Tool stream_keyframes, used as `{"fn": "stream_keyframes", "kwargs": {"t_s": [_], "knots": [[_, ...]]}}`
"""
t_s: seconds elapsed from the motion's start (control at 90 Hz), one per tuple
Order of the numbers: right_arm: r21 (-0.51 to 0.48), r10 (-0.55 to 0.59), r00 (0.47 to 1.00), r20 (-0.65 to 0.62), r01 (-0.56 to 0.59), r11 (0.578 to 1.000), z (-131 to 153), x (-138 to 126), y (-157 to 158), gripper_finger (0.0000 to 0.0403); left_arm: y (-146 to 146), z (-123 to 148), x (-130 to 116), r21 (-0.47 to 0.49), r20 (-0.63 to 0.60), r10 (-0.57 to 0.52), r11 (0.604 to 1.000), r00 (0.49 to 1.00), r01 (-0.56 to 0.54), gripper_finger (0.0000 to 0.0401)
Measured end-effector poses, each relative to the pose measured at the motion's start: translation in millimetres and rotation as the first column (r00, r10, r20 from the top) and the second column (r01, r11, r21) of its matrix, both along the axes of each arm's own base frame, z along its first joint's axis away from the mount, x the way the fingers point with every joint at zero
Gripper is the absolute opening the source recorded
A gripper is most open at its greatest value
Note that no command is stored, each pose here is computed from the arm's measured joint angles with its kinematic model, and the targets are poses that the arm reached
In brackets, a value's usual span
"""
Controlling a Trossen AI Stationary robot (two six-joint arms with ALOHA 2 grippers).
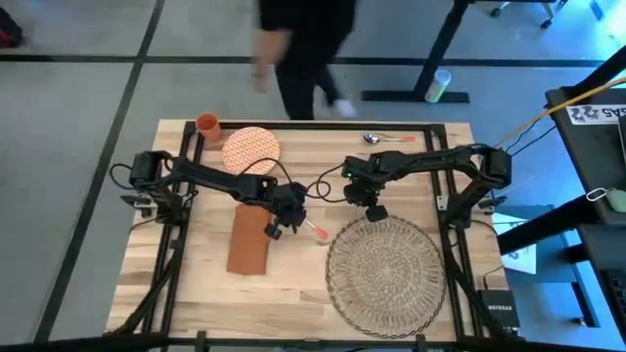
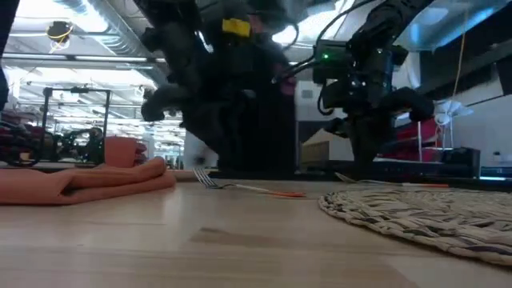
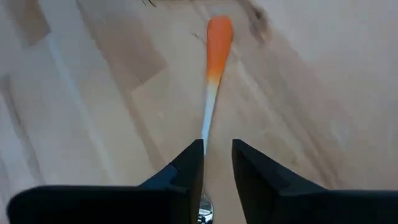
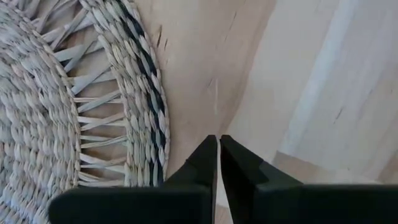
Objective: Set table place
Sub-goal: Put the orange fork on top of the orange table napkin
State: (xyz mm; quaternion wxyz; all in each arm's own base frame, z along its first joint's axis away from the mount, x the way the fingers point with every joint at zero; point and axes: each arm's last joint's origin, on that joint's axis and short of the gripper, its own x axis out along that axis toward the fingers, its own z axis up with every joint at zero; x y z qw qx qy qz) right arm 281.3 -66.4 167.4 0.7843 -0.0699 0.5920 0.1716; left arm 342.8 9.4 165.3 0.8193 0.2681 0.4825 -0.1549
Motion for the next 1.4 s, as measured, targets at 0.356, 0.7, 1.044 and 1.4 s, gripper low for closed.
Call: {"fn": "stream_keyframes", "kwargs": {"t_s": [0.356,0.7,1.044,1.4], "knots": [[-0.026,0.002,1.0,-0.008,-0.002,1.0,0,0,-1,0.0006,19,-17,6,-0.001,-0.047,0.05,0.999,0.998,-0.05,0.0077],[-0.032,0.024,1.0,-0.002,-0.024,0.999,0,0,-1,0.0006,18,-22,7,-0.013,-0.057,0.034,0.999,0.998,-0.035,0.0077],[-0.032,0.023,1.0,-0.001,-0.023,0.999,0,0,-1,0.0006,17,-30,9,-0.02,-0.071,0.003,1.0,0.997,-0.005,0.0059],[-0.033,0.025,1.0,-0.001,-0.025,0.999,0,0,-1,0.0005,14,-16,13,0.13,-0.147,-0.029,0.99,0.989,0.048,0.0001]]}}
